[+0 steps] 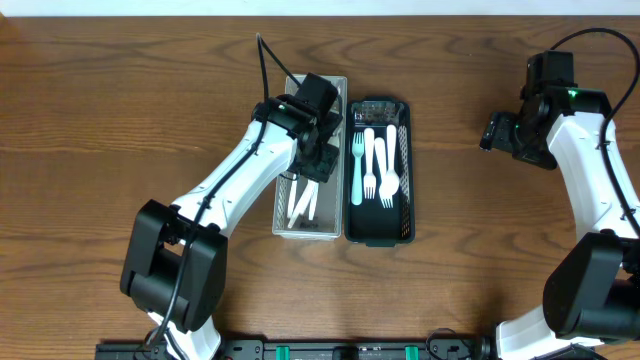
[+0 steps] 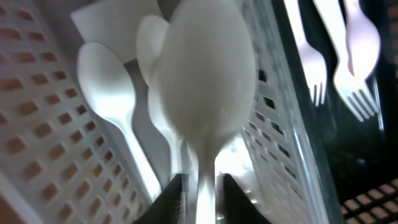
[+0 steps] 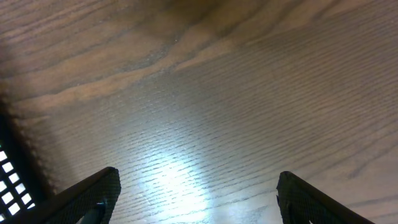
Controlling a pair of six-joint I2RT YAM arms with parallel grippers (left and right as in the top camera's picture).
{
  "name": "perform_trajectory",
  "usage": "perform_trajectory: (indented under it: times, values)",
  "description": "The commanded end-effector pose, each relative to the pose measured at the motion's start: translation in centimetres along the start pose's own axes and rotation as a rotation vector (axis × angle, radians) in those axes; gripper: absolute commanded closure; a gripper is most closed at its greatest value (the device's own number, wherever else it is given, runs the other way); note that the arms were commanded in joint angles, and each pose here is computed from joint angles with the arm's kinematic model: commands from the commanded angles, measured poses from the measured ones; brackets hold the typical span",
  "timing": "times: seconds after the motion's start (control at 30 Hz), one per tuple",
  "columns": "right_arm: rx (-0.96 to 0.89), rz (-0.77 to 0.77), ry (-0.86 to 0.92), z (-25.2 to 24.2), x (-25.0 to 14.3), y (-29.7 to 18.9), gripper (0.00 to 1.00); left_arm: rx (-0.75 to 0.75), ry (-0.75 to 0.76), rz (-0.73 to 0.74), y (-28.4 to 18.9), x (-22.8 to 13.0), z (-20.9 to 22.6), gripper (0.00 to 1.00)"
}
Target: Pack container
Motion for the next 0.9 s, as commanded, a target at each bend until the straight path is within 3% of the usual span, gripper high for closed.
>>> perform_trajectory:
  times: [0.0, 0.07, 0.23, 0.33, 0.4, 0.7, 0.87]
  values:
    - [-0.018, 0.004, -0.001, -0.3, 0.0, 0.4, 0.16, 0.086, -0.002, 0.001, -0.7, -0.1, 0.7, 0.64]
    - [-0.015, -0.001, -0.005, -0.2, 0.1, 0.4, 0.13, 0.120, -0.002, -0.011, -1.4, -0.1, 1.0, 0.54]
    - [0.034, -0.071, -0.068, 1.2, 0.6, -0.5, 0.05, 0.225, -0.031, -0.092, -5.2, -0.4, 2.5, 0.51]
    - [0.095, -0.150, -0.128, 3.2, 0.8, -2.1, 0.01, 0.314, -0.091, -0.156, -8.3, -1.2, 4.6, 0.41]
    - [0.144, -0.205, -0.158, 4.9, 0.7, -2.9, 0.01, 0.362, -0.148, -0.202, -10.0, -1.8, 6.6, 0.02]
    - [0.244, -0.407, -0.249, 9.9, 0.9, -4.8, 0.01, 0.465, -0.347, -0.268, -12.5, -4.5, 13.6, 0.02]
    - [0.198, -0.371, -0.280, 8.8, 0.5, -4.7, 0.01, 0.501, -0.421, -0.298, -13.5, -5.6, 15.7, 0.02]
Point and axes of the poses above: each gripper's point midway between its finger pads, its own y axis out along the fingers, its own z axis along the line the jaws close on, x = y × z, the point moved 8 cm from there along -y, back along the fingers, and after that the axes turned 15 degrees about y, right-handed, at the moved point
